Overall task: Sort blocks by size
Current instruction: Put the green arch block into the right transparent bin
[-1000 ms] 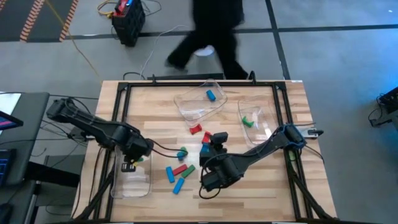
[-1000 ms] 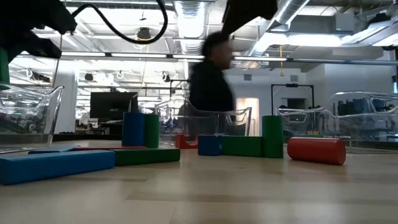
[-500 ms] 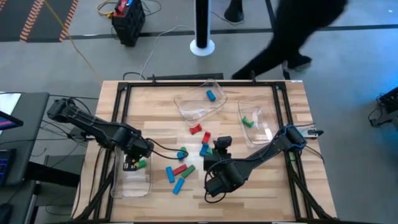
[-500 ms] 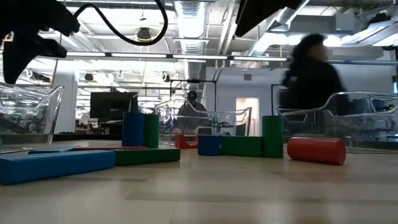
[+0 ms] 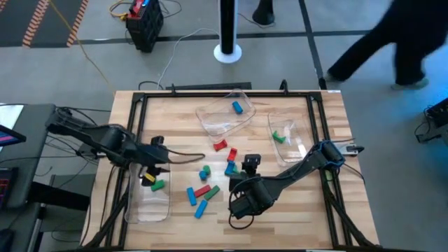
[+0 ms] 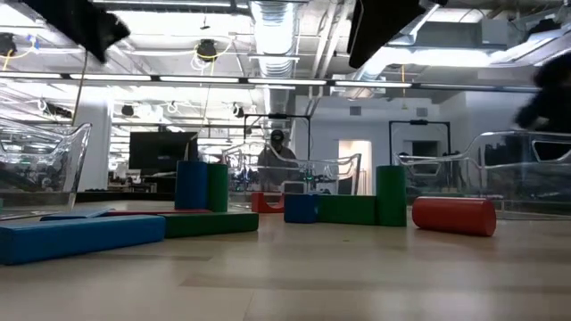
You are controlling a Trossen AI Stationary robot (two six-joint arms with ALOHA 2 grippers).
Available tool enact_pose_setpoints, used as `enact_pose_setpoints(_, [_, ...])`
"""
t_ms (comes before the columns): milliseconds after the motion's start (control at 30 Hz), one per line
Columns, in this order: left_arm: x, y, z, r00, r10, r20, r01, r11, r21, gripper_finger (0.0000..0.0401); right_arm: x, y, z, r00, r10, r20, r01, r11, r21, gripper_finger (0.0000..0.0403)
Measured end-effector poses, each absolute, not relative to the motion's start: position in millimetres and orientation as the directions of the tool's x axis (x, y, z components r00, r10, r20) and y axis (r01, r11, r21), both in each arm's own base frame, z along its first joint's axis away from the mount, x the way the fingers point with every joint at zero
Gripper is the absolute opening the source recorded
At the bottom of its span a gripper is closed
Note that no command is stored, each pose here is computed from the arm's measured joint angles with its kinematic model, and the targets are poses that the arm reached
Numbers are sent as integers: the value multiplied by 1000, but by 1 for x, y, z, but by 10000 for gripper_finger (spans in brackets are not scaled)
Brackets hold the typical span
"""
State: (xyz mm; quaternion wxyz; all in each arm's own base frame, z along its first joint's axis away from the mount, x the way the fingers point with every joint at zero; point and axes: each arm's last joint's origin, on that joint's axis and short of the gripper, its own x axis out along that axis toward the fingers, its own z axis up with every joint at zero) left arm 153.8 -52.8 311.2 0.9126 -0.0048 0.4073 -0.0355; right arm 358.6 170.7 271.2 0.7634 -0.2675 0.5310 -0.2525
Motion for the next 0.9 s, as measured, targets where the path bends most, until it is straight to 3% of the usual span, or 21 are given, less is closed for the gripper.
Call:
enact_pose_setpoints(233, [151, -51, 330, 801, -103, -589, 130, 991, 5, 158, 358, 170, 271, 294, -661, -690, 112, 741, -662, 227])
enact_pose_setpoints(633, [159, -54, 323, 821, -102, -562, 171, 983, 71, 157, 357, 169, 217, 280, -669, -689, 66, 729, -681, 204])
enact_pose_setpoints(900, [162, -50, 293, 850, -87, -520, 151, 985, 82, 157, 369, 140, 229, 305, -704, -641, 76, 689, -721, 197])
